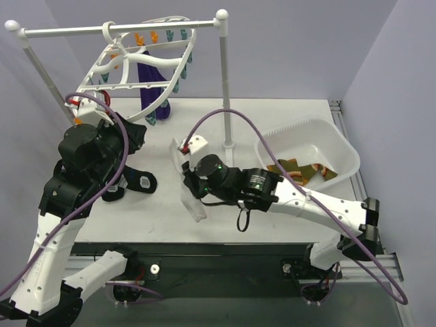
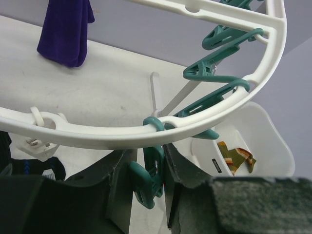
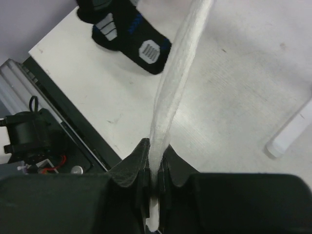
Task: Remove the socks clipped to the hanger
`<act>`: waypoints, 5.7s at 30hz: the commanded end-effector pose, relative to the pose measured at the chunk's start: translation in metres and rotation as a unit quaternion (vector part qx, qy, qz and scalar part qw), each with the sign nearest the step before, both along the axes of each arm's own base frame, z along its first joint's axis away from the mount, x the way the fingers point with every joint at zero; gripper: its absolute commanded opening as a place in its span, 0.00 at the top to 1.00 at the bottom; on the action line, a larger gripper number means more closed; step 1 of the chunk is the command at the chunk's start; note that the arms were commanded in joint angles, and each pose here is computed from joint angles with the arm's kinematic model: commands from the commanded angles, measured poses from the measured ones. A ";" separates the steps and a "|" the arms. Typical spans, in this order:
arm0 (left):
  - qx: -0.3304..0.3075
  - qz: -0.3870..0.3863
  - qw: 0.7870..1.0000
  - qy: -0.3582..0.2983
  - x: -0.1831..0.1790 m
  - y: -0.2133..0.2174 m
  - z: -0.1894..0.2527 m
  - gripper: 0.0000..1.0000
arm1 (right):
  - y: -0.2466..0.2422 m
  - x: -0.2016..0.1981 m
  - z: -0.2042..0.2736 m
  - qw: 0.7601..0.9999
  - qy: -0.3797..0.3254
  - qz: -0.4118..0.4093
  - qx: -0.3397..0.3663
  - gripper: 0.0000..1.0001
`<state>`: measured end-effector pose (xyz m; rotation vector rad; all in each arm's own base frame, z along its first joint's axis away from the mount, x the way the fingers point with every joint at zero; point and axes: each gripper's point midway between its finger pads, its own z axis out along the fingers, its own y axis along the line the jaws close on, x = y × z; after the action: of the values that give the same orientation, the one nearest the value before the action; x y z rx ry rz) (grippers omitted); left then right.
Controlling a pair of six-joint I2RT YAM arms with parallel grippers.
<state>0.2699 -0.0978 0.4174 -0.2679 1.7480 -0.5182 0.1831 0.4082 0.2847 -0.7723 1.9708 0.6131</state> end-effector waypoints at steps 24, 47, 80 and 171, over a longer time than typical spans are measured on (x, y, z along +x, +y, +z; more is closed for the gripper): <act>-0.117 -0.173 0.976 -0.069 0.040 -0.087 0.045 1.00 | -0.372 0.137 -0.068 0.890 0.149 -0.431 0.003 0.60; -0.178 -0.206 0.960 -0.072 0.035 -0.102 0.056 1.00 | -0.088 0.110 -0.073 0.984 -0.010 -0.147 0.098 0.12; -0.213 -0.177 0.958 -0.073 0.014 -0.086 0.059 1.00 | 0.153 0.116 -0.158 0.987 -0.143 0.070 -0.003 0.16; 0.224 0.022 0.974 0.030 -0.012 0.047 0.006 0.32 | 0.036 -0.030 -0.060 0.969 0.086 0.213 0.087 1.00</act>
<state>0.2564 -0.0509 0.4058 -0.0025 1.9031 -0.0639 0.1636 0.4476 0.2010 -1.0044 1.9441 1.0199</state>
